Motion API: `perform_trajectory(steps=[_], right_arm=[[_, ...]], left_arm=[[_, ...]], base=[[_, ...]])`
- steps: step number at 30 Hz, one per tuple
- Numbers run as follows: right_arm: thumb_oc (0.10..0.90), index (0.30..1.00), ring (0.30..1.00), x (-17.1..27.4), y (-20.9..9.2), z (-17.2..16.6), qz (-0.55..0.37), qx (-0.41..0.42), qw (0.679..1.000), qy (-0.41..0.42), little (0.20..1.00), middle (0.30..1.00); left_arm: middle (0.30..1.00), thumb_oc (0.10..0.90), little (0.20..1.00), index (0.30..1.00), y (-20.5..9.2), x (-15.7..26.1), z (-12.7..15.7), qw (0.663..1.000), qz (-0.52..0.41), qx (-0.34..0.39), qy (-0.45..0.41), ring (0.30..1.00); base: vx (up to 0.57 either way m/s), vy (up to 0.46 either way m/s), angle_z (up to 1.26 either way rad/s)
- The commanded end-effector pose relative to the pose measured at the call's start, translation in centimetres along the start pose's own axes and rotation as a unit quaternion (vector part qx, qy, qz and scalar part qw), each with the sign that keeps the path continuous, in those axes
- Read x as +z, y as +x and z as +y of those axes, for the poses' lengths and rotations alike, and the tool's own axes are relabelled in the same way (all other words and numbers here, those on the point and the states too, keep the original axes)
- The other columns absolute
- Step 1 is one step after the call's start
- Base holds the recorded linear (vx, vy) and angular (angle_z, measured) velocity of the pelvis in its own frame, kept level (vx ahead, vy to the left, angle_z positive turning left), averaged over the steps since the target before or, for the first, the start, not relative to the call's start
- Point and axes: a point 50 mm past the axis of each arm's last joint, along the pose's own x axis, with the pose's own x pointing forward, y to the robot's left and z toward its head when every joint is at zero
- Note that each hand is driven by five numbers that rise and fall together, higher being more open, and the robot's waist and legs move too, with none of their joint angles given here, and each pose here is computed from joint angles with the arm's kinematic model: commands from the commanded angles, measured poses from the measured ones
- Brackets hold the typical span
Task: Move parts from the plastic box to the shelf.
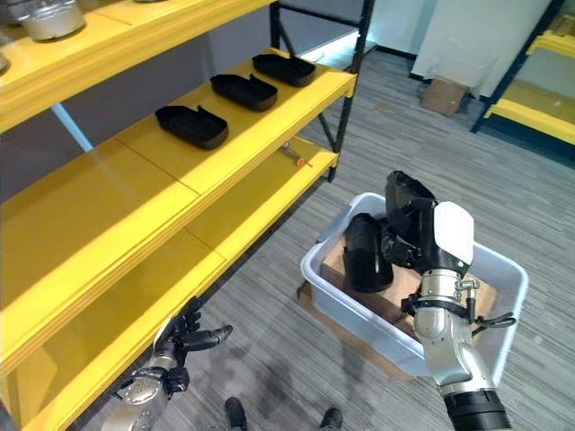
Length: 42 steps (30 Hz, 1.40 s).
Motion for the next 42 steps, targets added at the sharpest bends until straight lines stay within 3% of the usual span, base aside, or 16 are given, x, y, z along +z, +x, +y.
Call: perform_trajectory(steps=[1,13,19,31,42], right_arm=[[0.400,0.300,0.300,4.4,2.9,-4.0,-0.126,-0.098,0.987,-0.012,0.300,0.300],[0.400,0.300,0.300,7.4,3.4,-1.2,-0.166,-0.030,0.986,0.015,0.300,0.300],[0.400,0.300,0.300,6.6,2.4,-1.6,-0.166,-0.020,0.986,0.026,0.300,0.300],[0.400,0.300,0.300,6.4,2.1,-1.7,-0.171,-0.011,0.985,0.029,0.300,0.300],[0.400,0.300,0.300,5.7,1.6,-3.2,-0.185,-0.004,0.982,0.034,0.300,0.300]], left_arm=[[1.000,0.900,1.000,1.000,0.2,3.6,0.3,0.996,-0.091,-0.001,0.002,1.000],[1.000,0.900,1.000,1.000,0.1,4.7,0.9,0.994,-0.112,0.007,0.007,1.000],[1.000,0.900,1.000,1.000,0.6,5.1,0.6,0.993,-0.117,0.000,0.018,1.000],[1.000,0.900,1.000,1.000,1.0,5.9,1.5,0.991,-0.133,0.024,0.020,1.000],[1.000,0.900,1.000,1.000,0.3,3.2,1.3,0.995,-0.089,0.028,-0.016,1.000]], base=[[0.04,0.142,0.10],[0.03,0.211,0.22],[0.05,0.070,0.98],[0.17,-0.123,0.61],[0.23,-0.315,0.45]])
